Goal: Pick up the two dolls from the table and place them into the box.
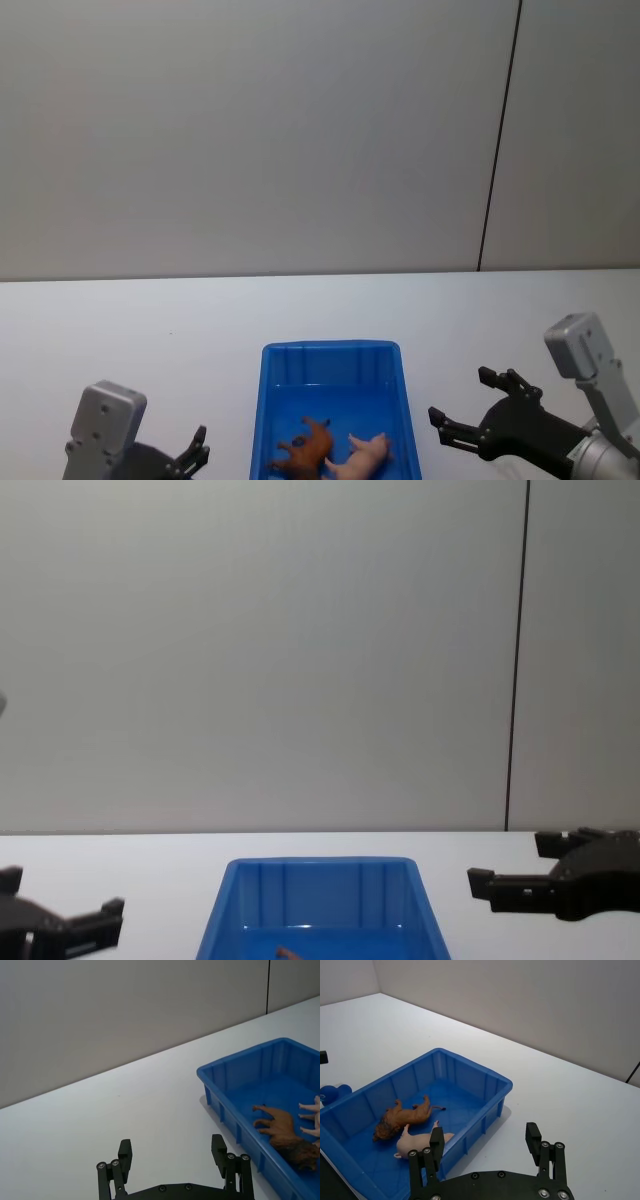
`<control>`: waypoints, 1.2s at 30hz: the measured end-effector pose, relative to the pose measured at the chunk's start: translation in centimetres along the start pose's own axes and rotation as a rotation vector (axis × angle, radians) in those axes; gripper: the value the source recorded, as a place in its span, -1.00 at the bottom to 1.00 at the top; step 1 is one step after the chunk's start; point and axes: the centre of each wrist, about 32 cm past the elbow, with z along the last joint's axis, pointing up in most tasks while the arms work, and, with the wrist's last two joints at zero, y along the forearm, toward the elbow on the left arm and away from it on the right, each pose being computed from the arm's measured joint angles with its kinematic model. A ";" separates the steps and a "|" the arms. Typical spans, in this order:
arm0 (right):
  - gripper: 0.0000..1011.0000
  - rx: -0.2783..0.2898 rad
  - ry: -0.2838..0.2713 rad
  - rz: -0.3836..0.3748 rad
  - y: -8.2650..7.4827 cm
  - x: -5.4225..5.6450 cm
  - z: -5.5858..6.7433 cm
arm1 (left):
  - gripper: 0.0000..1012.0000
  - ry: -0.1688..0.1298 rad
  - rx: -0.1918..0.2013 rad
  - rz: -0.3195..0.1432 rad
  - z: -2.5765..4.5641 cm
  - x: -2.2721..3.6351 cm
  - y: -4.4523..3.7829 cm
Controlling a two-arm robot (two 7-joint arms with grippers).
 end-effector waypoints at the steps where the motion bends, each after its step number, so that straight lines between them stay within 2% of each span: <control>1: 0.98 0.000 0.000 0.000 0.0 0.0 0.0 | 0.98 0.002 0.005 -0.003 -0.21 0.03 0.05; 6: 0.98 -0.001 0.000 0.000 0.0 0.0 0.0 | 0.98 0.012 0.029 -0.020 -1.30 0.16 0.11; 17: 0.98 -0.001 -0.001 0.000 0.0 0.0 0.0 | 0.98 0.037 0.063 -0.066 -3.05 -0.04 -0.28; 28: 0.98 -0.001 0.000 0.000 0.0 0.0 0.0 | 0.98 0.050 0.092 -0.097 -4.03 -0.21 -0.68; 36: 0.98 -0.001 0.000 0.000 0.0 0.0 0.0 | 0.98 0.058 0.118 -0.103 -4.74 -0.16 -0.83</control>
